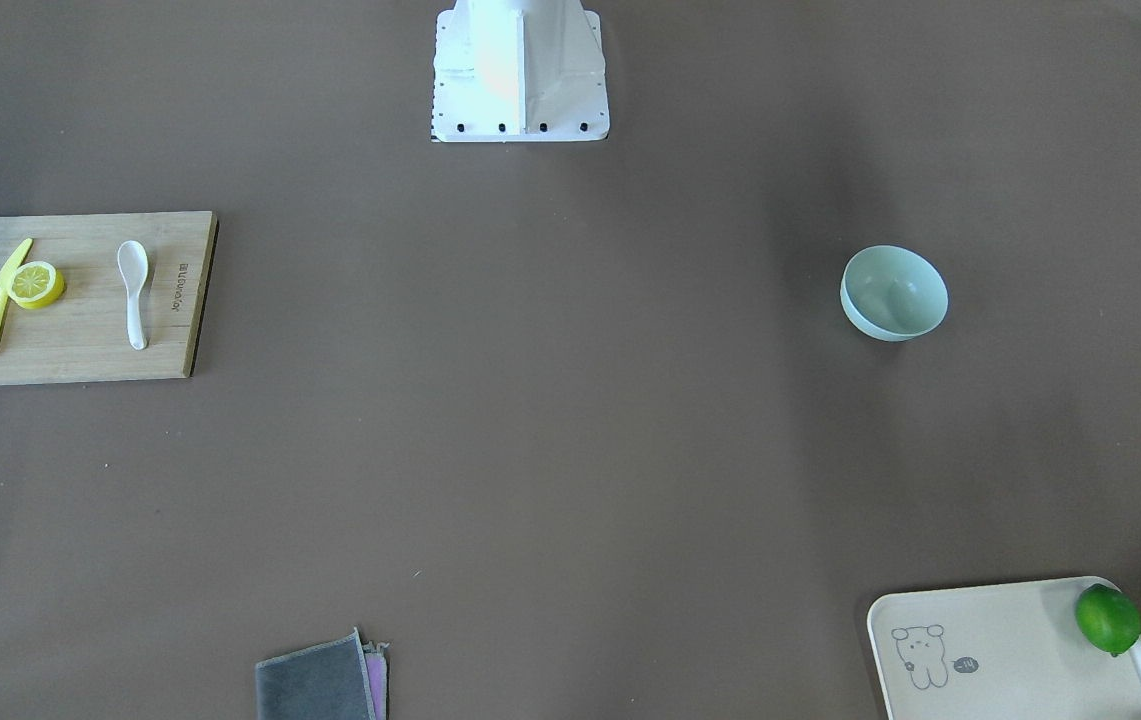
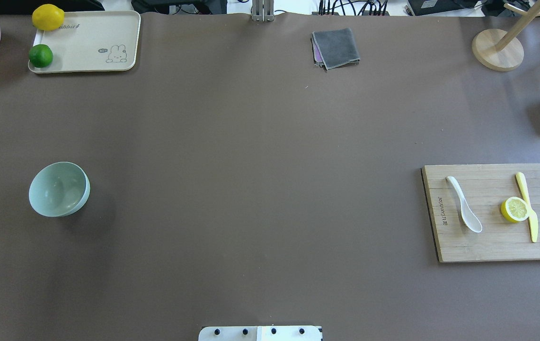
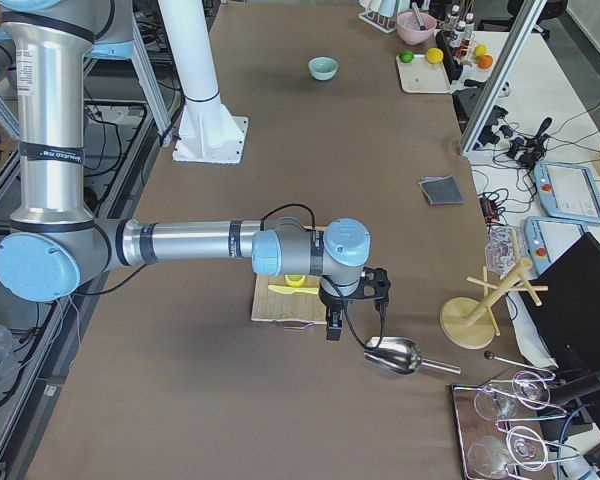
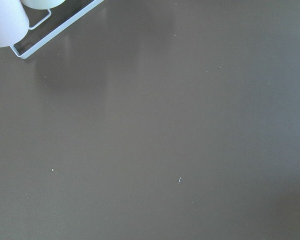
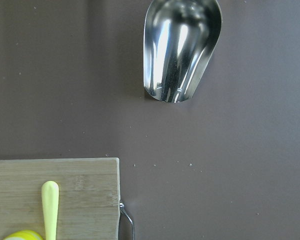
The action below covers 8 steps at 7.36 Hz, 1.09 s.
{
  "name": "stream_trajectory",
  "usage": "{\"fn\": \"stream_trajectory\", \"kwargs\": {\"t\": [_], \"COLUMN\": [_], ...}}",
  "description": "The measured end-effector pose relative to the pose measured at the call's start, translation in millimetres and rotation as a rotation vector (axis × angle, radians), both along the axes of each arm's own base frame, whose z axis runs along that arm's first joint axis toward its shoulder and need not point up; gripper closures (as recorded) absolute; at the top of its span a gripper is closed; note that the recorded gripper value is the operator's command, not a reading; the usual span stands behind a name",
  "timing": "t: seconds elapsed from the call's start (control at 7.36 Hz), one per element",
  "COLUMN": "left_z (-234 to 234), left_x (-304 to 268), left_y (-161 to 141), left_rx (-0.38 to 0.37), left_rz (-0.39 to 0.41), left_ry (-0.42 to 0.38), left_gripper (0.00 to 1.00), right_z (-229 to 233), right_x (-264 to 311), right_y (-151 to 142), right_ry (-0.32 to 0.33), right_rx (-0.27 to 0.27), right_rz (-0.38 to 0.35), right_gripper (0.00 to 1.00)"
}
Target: Place spoon in bowl
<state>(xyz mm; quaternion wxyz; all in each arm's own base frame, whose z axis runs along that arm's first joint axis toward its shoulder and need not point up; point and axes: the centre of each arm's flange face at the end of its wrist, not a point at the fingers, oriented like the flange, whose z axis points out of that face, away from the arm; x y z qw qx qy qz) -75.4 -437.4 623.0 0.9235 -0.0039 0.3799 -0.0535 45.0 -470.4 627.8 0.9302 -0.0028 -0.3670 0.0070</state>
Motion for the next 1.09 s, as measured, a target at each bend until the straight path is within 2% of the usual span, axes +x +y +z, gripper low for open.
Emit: {"fn": "stream_trajectory", "kwargs": {"t": [0.68, 1.09], "left_z": [0.3, -2.5], "left_x": [0.9, 0.9], "left_y": [5.5, 4.8], "left_rx": [-0.002, 0.036], "left_rz": [0.001, -0.001], "left_ry": [0.002, 0.005], "left_gripper": [0.02, 0.02], "right_z": [-1.5, -2.6], "right_x": [-0.2, -0.4], "right_y": [-0.6, -1.0], "right_ry": [-0.002, -0.005], "right_rx": [0.001, 0.003], "right_rz": [0.001, 0.001], "right_gripper": [0.0, 0.0]}}
